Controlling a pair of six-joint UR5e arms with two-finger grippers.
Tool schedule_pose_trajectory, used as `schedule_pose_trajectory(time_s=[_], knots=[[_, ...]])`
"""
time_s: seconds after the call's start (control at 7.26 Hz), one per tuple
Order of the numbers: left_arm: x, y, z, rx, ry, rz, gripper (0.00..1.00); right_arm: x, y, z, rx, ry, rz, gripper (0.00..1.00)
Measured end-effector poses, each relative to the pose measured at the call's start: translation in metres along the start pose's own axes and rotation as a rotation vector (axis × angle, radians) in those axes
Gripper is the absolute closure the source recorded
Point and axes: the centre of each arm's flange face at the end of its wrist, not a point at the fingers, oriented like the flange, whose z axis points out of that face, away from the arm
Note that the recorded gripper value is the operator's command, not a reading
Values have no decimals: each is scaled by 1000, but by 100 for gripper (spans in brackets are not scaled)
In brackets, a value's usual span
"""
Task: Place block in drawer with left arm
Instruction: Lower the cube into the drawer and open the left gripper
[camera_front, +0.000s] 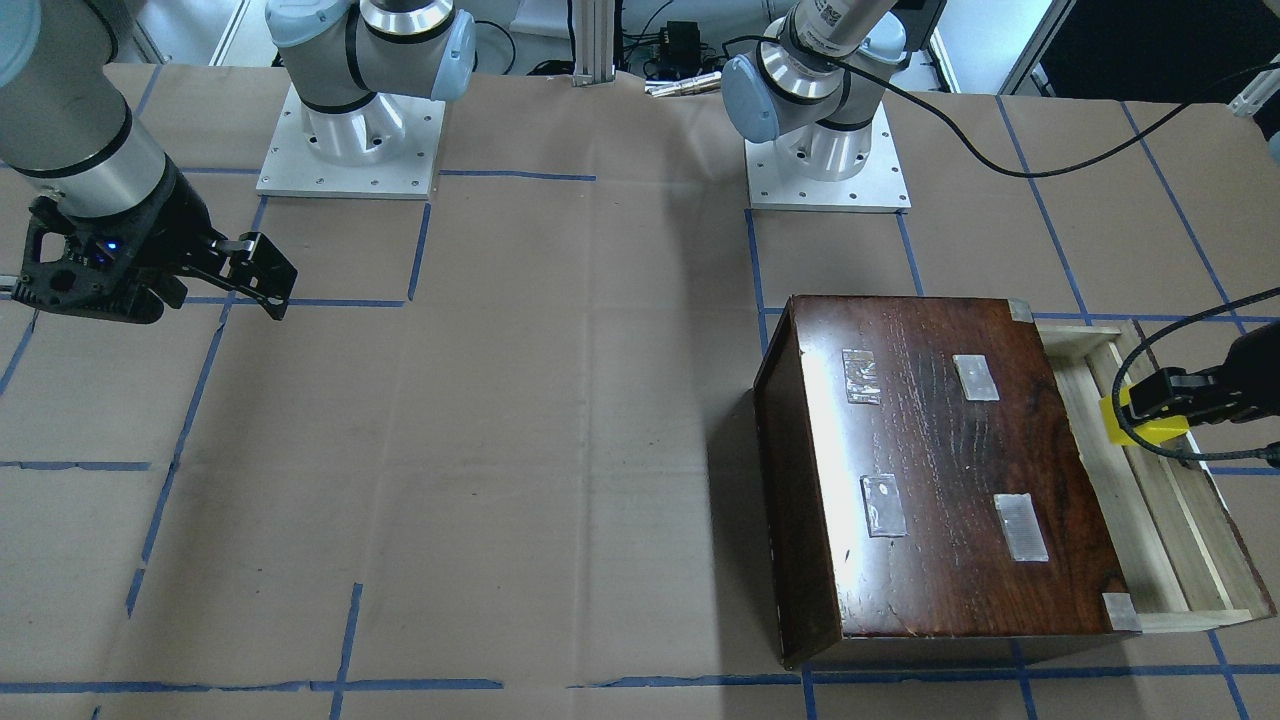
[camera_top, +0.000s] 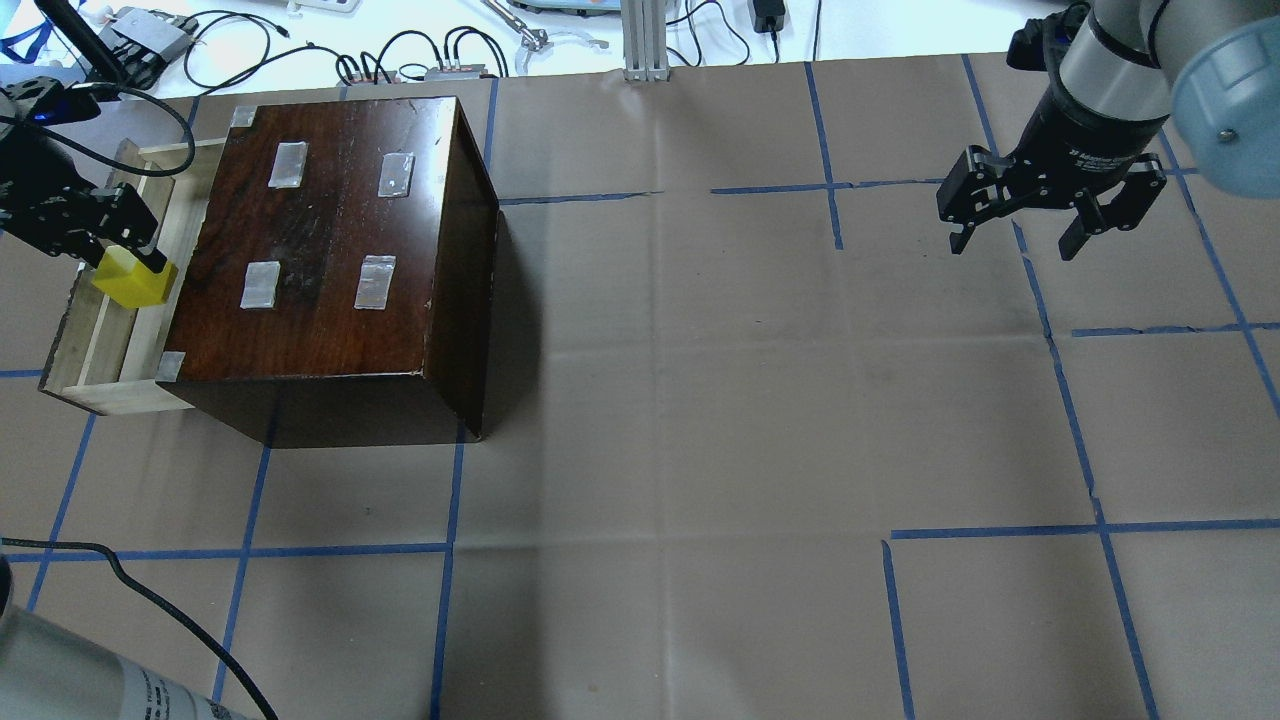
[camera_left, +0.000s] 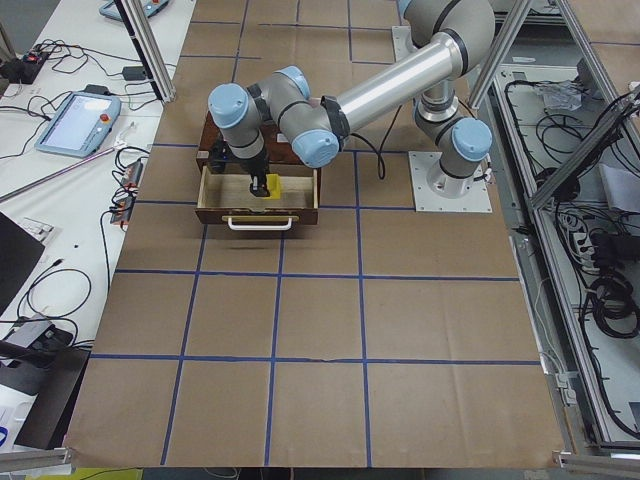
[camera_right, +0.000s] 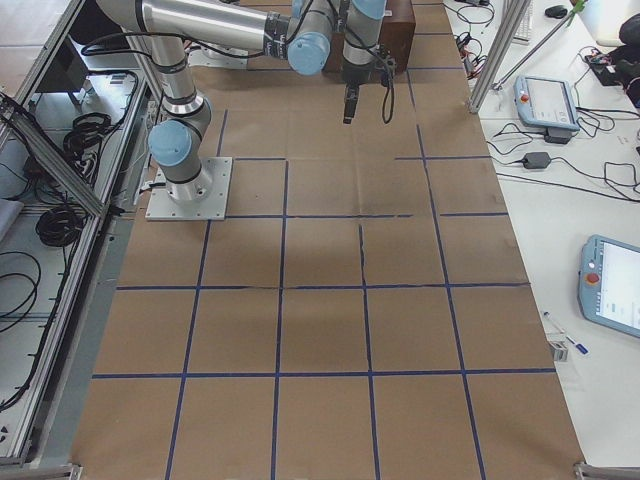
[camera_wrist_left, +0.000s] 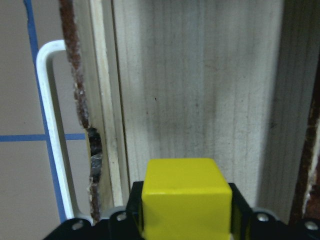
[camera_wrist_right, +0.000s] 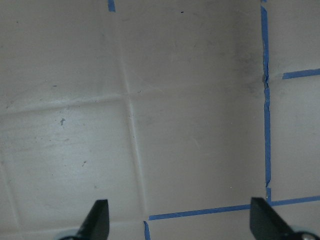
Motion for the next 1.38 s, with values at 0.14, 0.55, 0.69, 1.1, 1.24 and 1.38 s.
schedule_pose_trajectory(time_s=[0.14,0.55,0.69,1.1,1.24,1.38], knots=[[1,-5,9,-5,1,0,97,0,0,0,-1,0,0,0],[2,-23,22,2,-9,15,92,0,0,0,-1,0,0,0],[2,-27,25,7,-12,19,85,0,0,0,-1,0,0,0],[0,-31,29,7,-14,22,47,0,0,1,-1,0,0,0],[0,-31,29,7,-14,23,37,0,0,1,-1,0,0,0],[0,-31,29,7,-14,22,30,0,0,1,-1,0,0,0]])
